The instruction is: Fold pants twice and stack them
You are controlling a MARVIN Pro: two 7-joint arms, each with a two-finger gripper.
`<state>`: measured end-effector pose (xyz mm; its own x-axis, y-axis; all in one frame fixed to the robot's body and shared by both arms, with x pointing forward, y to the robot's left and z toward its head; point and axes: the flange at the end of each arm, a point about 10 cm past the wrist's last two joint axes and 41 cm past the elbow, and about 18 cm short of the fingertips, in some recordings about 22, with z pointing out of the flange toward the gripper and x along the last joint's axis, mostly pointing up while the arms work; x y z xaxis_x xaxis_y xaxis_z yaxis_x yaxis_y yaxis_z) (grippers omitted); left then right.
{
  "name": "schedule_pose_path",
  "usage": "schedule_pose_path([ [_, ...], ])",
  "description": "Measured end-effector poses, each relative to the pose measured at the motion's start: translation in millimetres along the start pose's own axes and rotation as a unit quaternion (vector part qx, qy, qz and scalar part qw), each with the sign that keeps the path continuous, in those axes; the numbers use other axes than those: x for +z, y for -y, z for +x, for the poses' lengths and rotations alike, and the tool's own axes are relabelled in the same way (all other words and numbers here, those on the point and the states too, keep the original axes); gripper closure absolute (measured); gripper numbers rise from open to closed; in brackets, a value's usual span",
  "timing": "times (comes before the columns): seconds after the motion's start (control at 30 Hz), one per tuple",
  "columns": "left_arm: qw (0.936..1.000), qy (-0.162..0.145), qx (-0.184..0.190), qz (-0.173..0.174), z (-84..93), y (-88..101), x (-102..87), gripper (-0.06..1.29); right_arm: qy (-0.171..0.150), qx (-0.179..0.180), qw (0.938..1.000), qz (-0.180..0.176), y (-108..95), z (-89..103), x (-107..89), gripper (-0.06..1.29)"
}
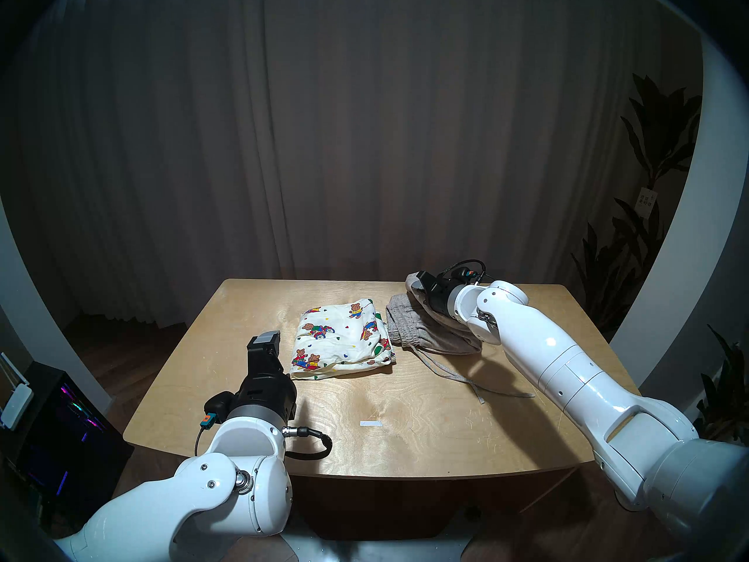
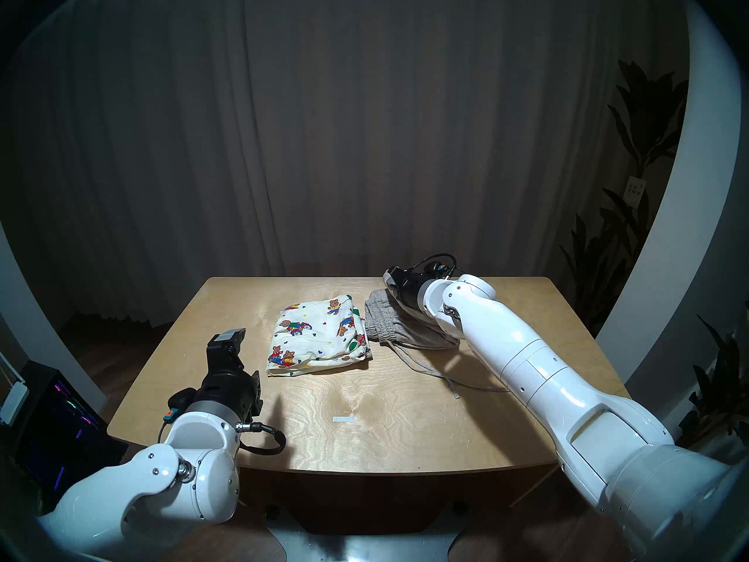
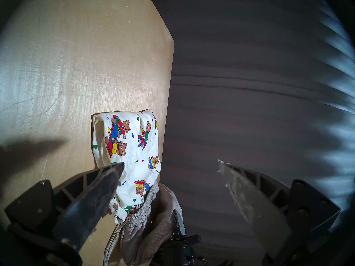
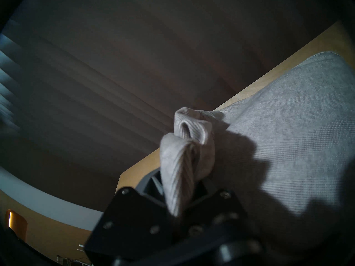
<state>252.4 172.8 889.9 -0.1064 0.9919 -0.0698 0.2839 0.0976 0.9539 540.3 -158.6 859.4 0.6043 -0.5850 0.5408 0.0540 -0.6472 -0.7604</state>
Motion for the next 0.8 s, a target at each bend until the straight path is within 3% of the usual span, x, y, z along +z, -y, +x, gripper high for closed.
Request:
schedule_pose_path([
  [0.2, 1.0000, -0.007, -0.003, -0.001, 3.5, 4.2, -1.6, -0.02, 0.030, -0.047, 0.9984, 0.007, 1.3, -14.7, -4.5, 1.22],
  [0.43, 0.9999, -0.015, -0.007, -0.001, 7.4, 8.3, -3.4, -0.02, 0.065, -0.105, 0.9923, -0.008, -21.4, -43.5, -8.9, 1.22],
  [0.8, 0.9998, -0.017, -0.012, -0.002, 9.2, 11.7, -5.5, -0.02, 0.086, -0.139, 0.9865, -0.004, -39.8, -66.9, -15.3, 1.22],
])
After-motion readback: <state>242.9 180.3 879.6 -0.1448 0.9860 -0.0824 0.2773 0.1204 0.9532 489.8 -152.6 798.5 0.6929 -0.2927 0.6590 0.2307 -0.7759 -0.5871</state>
